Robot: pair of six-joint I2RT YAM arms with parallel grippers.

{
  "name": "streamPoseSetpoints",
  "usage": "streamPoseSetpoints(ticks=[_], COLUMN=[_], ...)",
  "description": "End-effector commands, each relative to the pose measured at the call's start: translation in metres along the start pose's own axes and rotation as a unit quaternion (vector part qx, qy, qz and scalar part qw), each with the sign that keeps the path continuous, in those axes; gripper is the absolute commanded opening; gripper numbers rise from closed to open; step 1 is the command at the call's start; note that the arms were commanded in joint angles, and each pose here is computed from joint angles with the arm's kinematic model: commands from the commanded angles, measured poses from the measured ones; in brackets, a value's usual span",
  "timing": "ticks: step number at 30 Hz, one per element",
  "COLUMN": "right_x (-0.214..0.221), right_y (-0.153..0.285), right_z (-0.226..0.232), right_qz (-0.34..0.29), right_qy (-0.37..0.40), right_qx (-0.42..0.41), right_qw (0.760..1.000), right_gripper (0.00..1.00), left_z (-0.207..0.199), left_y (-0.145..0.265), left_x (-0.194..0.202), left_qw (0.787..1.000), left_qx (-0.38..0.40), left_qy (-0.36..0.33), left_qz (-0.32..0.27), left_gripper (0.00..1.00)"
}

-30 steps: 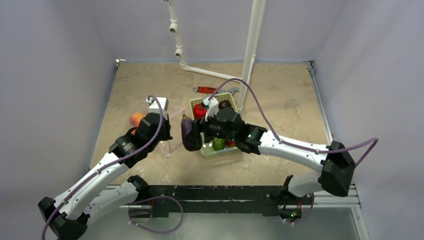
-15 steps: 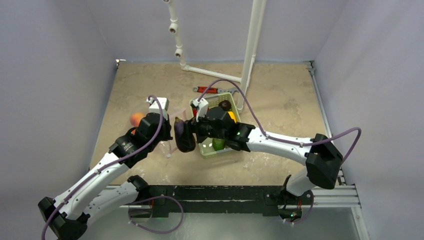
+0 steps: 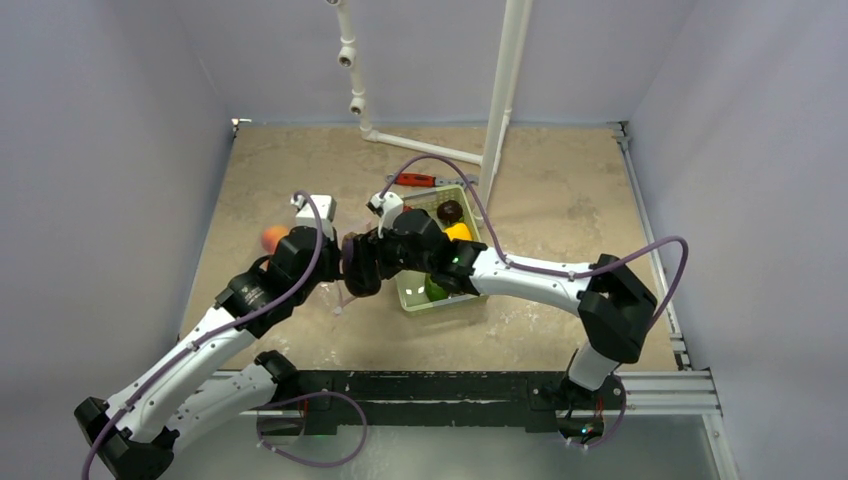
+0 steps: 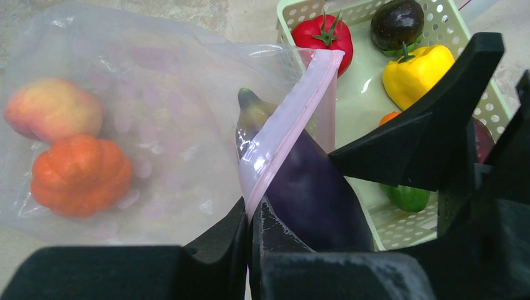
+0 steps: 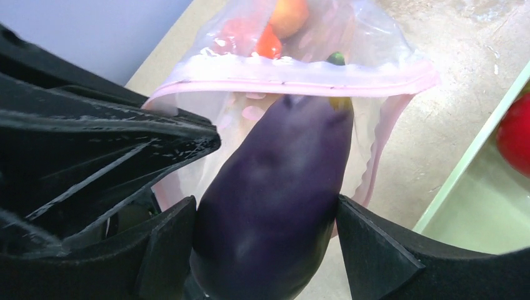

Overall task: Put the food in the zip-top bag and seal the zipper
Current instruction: Place the fake vegetable in the zipper food storage bag, then pick up the fake vegetable from the bin.

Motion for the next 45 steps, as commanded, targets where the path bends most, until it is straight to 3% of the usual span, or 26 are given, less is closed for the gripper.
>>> streamPoseSetpoints(ticks=[1,10,14,20,26,45], right_x=[-0.033,-0.038,-0.038,-0.039,-0.043,-0.037], right_y=[-0.005,-0.028,-0.036,-0.037,-0.029,0.017], right_z=[0.013,0.006,0.004,0.004,0.005,-0.014], right_qz=[-0.060,-0.075,-0.078,-0.083,-0.090,-0.096], right_qy=[-0.008,-0.055,-0.070,-0.073,-0.067,-0.050], right_qx=[-0.003,0.027,0.034,0.033,0.033,0.109], right_qw=[0.998,0.995,0.994,0.993,0.993,0.988], right_gripper=[0.34,0.36,0.50,0.86,0.97,0.95], left_z=[-0.001,0.000,0.000,0.000,0.000,-0.001], left_y=[0.002,0.003,0.003,0.003,0.002,0.000], left_x=[-0.007,-0.008,-0.008,-0.008,-0.007,-0.006], left_qw=[1.000,1.000,1.000,1.000,1.000,1.000], left_qx=[0.007,0.006,0.005,0.004,0.003,0.001], left_qy=[0.011,0.012,0.012,0.013,0.012,0.010], left_qz=[-0.024,-0.027,-0.027,-0.026,-0.025,-0.021], left_gripper=[0.00,0.00,0.00,0.00,0.00,0.00])
Point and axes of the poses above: each gripper's point midway between its finger pads, its own y axis back along the fingers, its own z axis along the line the jaws close on, x = y × z, the point moved 6 cm from there along y, back along the fingers, and after that the axes turned 3 degrees about -y, right-handed, at the moved point
